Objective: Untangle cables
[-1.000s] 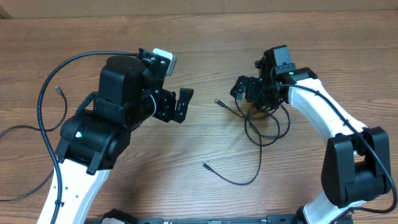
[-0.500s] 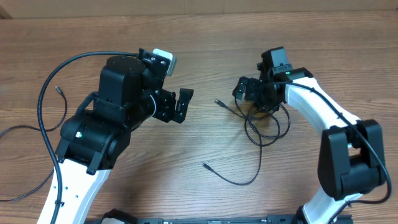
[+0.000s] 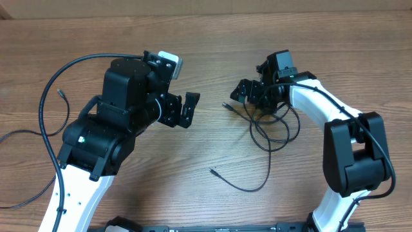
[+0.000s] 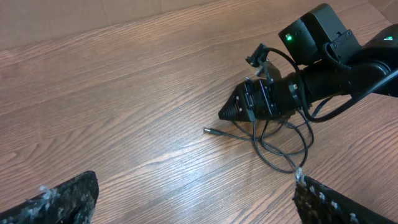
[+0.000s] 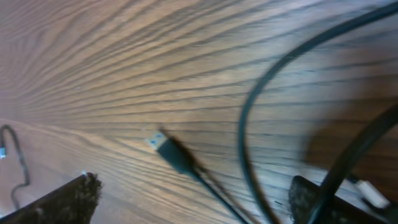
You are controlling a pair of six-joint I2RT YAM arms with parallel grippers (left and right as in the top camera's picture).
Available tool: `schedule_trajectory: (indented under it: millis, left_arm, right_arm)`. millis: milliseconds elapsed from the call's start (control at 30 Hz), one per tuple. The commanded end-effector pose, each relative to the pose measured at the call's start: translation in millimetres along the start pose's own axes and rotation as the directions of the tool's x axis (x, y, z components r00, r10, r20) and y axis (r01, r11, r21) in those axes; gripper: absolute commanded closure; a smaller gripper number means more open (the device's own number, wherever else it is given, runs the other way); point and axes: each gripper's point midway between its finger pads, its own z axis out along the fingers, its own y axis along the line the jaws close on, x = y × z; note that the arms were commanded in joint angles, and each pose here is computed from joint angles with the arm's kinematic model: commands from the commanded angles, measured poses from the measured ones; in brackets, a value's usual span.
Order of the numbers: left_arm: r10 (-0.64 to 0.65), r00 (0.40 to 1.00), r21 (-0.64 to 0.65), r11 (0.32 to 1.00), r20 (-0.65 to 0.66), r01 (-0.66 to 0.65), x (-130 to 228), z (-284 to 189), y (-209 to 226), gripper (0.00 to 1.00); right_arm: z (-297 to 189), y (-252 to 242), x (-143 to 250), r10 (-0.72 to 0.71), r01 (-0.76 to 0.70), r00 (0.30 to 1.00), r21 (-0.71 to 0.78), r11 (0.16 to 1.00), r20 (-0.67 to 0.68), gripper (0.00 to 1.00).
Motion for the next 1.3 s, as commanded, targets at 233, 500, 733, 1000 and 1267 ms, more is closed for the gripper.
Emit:
schedule_trajectory:
  millis: [233,500,733,1000,1267]
  left_arm:
    - [-0.025,1.0,-0.014,1.0,0.002,0.025,-1,-1,4,0.0]
    - [-0.031,0.999,0.005,1.0,-0.037,0.031,8,-1,1,0.0]
    - [-0.052,0.997,0.005,0.999,-0.055,0.052,12,-1,1,0.0]
    - [0.006,0.999,0.055,0.998,-0.048,-0.004,10,-2,-7,0.02]
    - [0.099,0.995,0.172,0.98,0.003,-0.098,1,-4,-28,0.0]
  right_arm:
    - [23,29,18,-0.132,0.119,0.989,-0.16,0.98,-0.073,0.69]
    - [20,57,38,-0.189,0.12,0.97,-0.373,0.92,-0.155,0.96]
    - [-49,100,14,-0.239,0.21,0.971,-0.415,0.885,-0.019,0.96]
    - [-164,157,-15,-0.167,0.24,0.967,-0.477,0.845,0.192,0.96]
    - [-280,212,-1,-0.186,0.391,0.897,-0.527,0.755,0.4,0.96]
